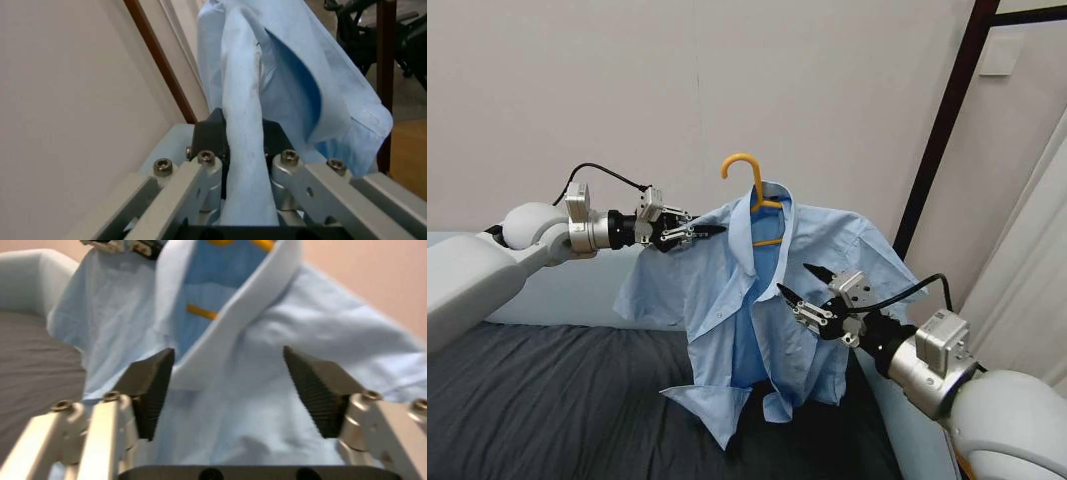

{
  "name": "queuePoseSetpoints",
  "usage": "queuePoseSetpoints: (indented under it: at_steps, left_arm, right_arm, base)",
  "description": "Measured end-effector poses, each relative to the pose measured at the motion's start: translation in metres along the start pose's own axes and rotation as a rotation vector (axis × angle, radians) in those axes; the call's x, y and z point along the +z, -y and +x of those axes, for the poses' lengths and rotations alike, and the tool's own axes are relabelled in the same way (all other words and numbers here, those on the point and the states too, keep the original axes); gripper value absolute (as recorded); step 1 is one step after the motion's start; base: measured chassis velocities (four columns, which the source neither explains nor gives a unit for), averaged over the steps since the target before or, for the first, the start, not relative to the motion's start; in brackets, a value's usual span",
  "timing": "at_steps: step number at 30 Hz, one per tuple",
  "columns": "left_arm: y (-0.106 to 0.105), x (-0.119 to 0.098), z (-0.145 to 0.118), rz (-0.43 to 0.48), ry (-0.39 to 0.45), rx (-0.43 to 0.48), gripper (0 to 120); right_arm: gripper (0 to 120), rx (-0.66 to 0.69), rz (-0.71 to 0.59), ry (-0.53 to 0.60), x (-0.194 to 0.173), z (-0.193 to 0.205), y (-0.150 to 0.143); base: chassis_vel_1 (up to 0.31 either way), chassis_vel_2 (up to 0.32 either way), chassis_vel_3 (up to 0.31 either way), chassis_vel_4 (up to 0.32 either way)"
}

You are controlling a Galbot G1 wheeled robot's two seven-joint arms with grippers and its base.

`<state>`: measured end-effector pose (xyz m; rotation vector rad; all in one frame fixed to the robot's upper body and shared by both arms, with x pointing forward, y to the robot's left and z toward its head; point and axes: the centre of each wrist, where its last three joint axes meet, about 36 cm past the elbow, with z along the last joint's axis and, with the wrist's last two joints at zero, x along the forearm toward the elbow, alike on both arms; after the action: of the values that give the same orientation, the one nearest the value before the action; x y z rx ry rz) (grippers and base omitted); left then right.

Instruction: Pick up the clothes from the sofa and hang them on the clothes hanger.

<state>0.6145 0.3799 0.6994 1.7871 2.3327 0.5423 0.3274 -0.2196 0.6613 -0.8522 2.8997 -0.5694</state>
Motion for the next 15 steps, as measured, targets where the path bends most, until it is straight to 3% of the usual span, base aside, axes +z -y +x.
queuePoseSetpoints:
  at_steps: [4,8,15]
  left_arm:
    - [-0.011,-0.003,0.016,-0.038,-0.021,0.032,7]
    - [-0.013,-0.003,0.018,-0.057,-0.021,0.052,7]
    - [-0.007,0.005,0.001,-0.053,0.005,0.121,7]
  right_arm:
    - [89,-0.067,-0.005,0.116,-0.012,0.009,0.022]
    - [99,-0.06,0.004,0.119,-0.019,0.007,0.054]
    - [100,-0.136,0.025,0.049,-0.016,0.004,0.107]
  base:
    - [0.0,0.0,0.0,0.0]
    - [0.0,0.0,0.0,0.0]
    - [0.0,0.0,0.0,0.0]
